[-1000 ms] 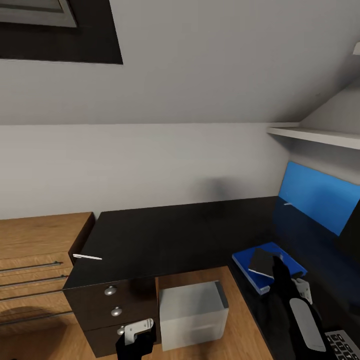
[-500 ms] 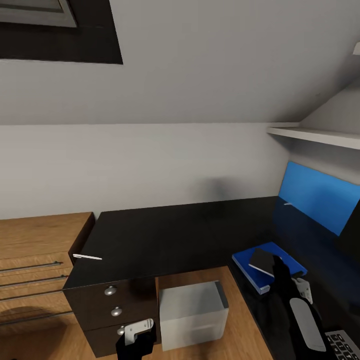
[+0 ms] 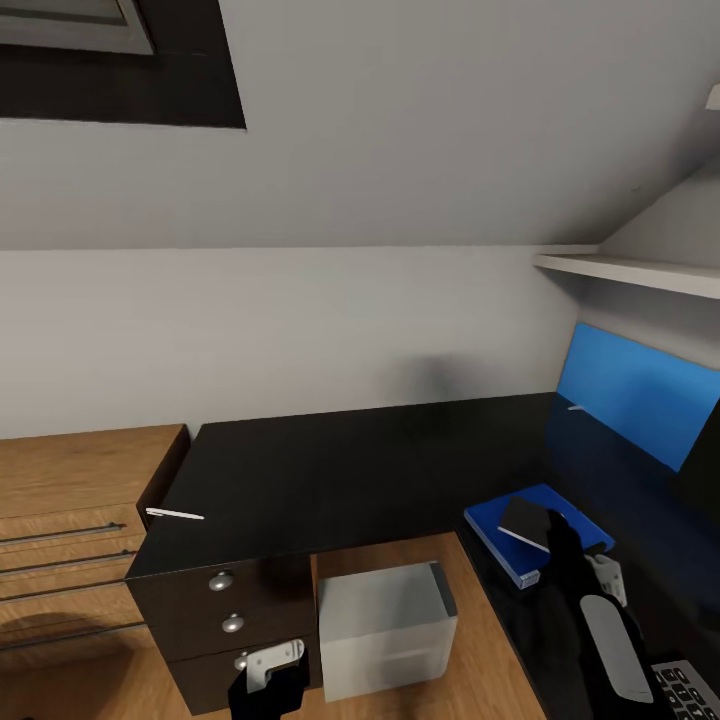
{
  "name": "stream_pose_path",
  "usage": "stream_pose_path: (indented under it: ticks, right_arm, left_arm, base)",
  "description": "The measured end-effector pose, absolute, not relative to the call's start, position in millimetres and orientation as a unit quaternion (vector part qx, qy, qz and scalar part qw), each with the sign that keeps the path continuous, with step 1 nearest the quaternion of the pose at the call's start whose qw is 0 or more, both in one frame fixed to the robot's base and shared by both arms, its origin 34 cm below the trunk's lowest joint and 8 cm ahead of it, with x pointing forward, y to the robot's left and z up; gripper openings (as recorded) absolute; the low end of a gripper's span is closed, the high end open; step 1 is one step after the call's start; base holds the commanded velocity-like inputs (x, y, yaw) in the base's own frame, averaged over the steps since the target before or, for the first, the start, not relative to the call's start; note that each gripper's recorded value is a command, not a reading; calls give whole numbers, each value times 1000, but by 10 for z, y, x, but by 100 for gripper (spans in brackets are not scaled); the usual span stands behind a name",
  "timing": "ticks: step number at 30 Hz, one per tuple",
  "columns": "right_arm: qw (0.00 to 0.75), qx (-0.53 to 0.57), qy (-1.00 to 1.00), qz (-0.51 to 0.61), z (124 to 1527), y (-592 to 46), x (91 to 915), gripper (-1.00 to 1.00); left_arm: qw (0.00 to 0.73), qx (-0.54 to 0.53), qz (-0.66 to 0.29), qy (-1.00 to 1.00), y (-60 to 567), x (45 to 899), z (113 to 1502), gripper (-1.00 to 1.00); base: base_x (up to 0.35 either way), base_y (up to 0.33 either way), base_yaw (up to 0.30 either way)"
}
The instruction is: In the bedroom, organize the workspace by keeping the computer under the desk, ensuring the monitor is on the desk, placing the keyboard on the desk next to the monitor, placing the mouse on the desk next to the keyboard, moving the folder from the swivel chair onto the desk next to the mouse, stacking the notebook on top of the folder with the pen on top of the notebook, and positioning the swivel chair next to the desk.
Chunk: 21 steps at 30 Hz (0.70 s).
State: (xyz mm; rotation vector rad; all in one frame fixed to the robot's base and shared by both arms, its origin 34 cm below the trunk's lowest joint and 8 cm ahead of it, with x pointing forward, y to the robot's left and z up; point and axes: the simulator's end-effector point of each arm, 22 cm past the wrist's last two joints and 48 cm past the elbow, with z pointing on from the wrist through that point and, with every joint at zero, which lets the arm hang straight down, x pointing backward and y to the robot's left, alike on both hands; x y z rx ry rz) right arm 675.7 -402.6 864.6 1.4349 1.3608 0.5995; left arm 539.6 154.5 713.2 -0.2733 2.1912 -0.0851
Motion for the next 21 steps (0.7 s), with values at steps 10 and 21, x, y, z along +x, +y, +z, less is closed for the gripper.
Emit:
stream_pose_path:
  ticks: [10,21]
  right_arm:
    - [513,598,563,248,8650,-4059,6748,100]
    - [542,599,542,232,8830,-4305,6725,100]
  left_arm:
    - [449,-110,-35,886,1536,5395,7133,100]
    - [449,-110,-35,886,1538,5395,7133,100]
  base:
    - [0,0,0]
    - [0,0,0]
